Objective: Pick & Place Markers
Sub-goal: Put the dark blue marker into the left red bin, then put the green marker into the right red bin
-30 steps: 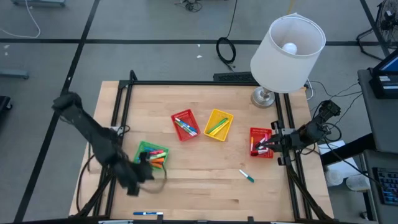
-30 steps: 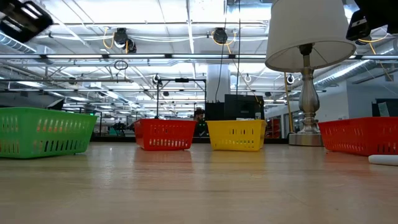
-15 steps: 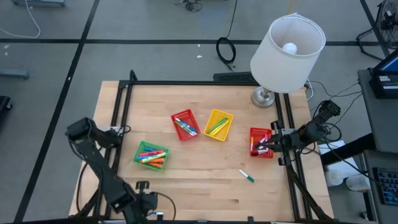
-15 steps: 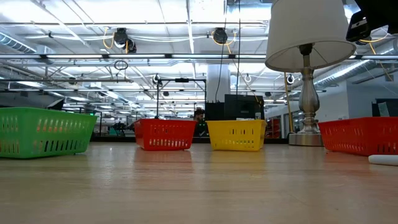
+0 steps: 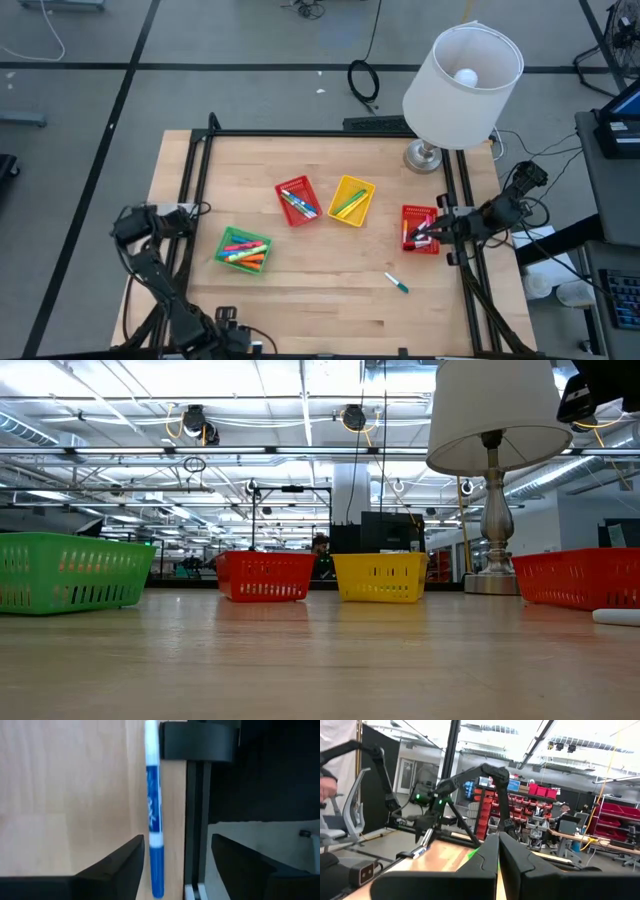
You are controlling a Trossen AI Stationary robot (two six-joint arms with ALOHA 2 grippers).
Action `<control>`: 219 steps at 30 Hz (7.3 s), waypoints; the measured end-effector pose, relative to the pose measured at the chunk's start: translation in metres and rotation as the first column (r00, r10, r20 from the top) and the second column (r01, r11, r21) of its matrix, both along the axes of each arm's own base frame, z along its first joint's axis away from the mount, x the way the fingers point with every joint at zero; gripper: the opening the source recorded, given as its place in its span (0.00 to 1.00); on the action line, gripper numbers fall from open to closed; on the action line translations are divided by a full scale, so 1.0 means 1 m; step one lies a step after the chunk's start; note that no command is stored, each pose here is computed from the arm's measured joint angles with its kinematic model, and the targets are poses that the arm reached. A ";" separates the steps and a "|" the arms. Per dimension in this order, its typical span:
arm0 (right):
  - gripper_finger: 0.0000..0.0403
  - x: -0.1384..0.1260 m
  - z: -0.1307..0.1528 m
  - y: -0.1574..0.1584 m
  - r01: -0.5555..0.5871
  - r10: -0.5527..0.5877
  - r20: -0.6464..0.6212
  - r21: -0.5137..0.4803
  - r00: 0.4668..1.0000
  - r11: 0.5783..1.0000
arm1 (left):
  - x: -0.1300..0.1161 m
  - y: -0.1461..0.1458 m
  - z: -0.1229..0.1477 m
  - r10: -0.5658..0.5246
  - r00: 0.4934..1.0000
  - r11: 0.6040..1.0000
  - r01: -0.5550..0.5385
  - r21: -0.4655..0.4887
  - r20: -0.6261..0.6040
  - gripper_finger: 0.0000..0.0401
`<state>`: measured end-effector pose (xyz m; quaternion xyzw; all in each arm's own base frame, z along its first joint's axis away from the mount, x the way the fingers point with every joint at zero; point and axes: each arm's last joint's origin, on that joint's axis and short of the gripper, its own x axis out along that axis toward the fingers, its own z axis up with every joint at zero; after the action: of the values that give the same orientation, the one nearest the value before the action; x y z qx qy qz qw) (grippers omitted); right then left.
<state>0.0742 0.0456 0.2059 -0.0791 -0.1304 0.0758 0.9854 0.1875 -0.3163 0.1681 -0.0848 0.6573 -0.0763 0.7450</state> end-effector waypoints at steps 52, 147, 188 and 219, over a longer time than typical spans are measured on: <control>0.00 -0.001 0.003 0.000 -0.001 0.001 0.022 0.021 1.000 1.000 | -0.006 0.010 -0.002 -0.058 0.991 0.977 0.030 0.210 0.125 0.07; 0.00 0.000 0.000 0.000 0.021 -0.020 0.015 -0.063 1.000 0.998 | -0.028 0.302 0.163 -0.316 0.534 0.942 0.079 0.325 0.785 0.01; 0.00 0.001 0.001 -0.005 0.140 -0.127 0.136 -0.087 0.983 0.986 | -0.091 0.309 0.003 -0.031 0.087 0.976 -0.211 0.049 0.996 0.00; 0.00 0.155 0.142 0.126 0.402 -0.374 -0.702 -0.135 0.606 0.906 | -0.091 0.310 0.003 0.055 0.084 0.962 -0.272 -0.030 0.995 0.01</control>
<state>0.2294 0.1716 0.3483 -0.0517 0.2808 -0.1171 0.9512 0.0966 -0.0058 0.1714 -0.0242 -0.0193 0.0243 0.9992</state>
